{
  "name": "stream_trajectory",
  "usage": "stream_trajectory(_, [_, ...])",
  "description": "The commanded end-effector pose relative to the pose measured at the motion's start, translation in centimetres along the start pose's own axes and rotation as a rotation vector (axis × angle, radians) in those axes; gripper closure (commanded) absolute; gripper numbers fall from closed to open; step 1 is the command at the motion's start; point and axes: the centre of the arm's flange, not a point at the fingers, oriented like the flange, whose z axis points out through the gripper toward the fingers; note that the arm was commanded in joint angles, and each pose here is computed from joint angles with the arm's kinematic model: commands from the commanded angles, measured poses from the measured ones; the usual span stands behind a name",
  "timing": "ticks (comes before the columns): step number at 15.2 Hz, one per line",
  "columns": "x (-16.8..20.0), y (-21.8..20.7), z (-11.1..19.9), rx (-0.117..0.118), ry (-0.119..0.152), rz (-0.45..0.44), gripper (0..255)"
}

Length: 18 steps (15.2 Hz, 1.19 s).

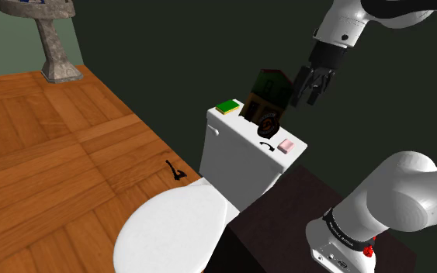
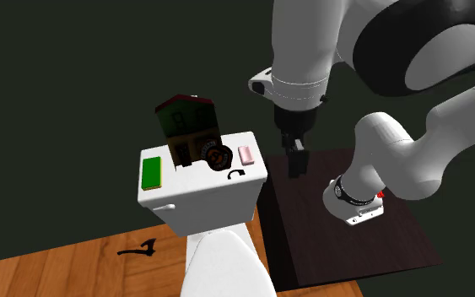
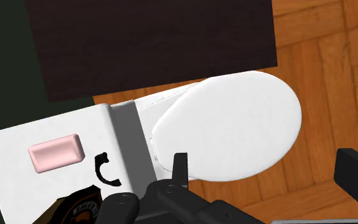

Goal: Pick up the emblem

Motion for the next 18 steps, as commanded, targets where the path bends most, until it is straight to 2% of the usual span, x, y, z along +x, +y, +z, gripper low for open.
stream_trajectory(1, [0.0, 0.0, 0.0, 0.000, 0.000, 0.000, 0])
stream_trajectory(18, [8.7, 18.4, 10.7, 0.200, 0.213, 0.242, 0])
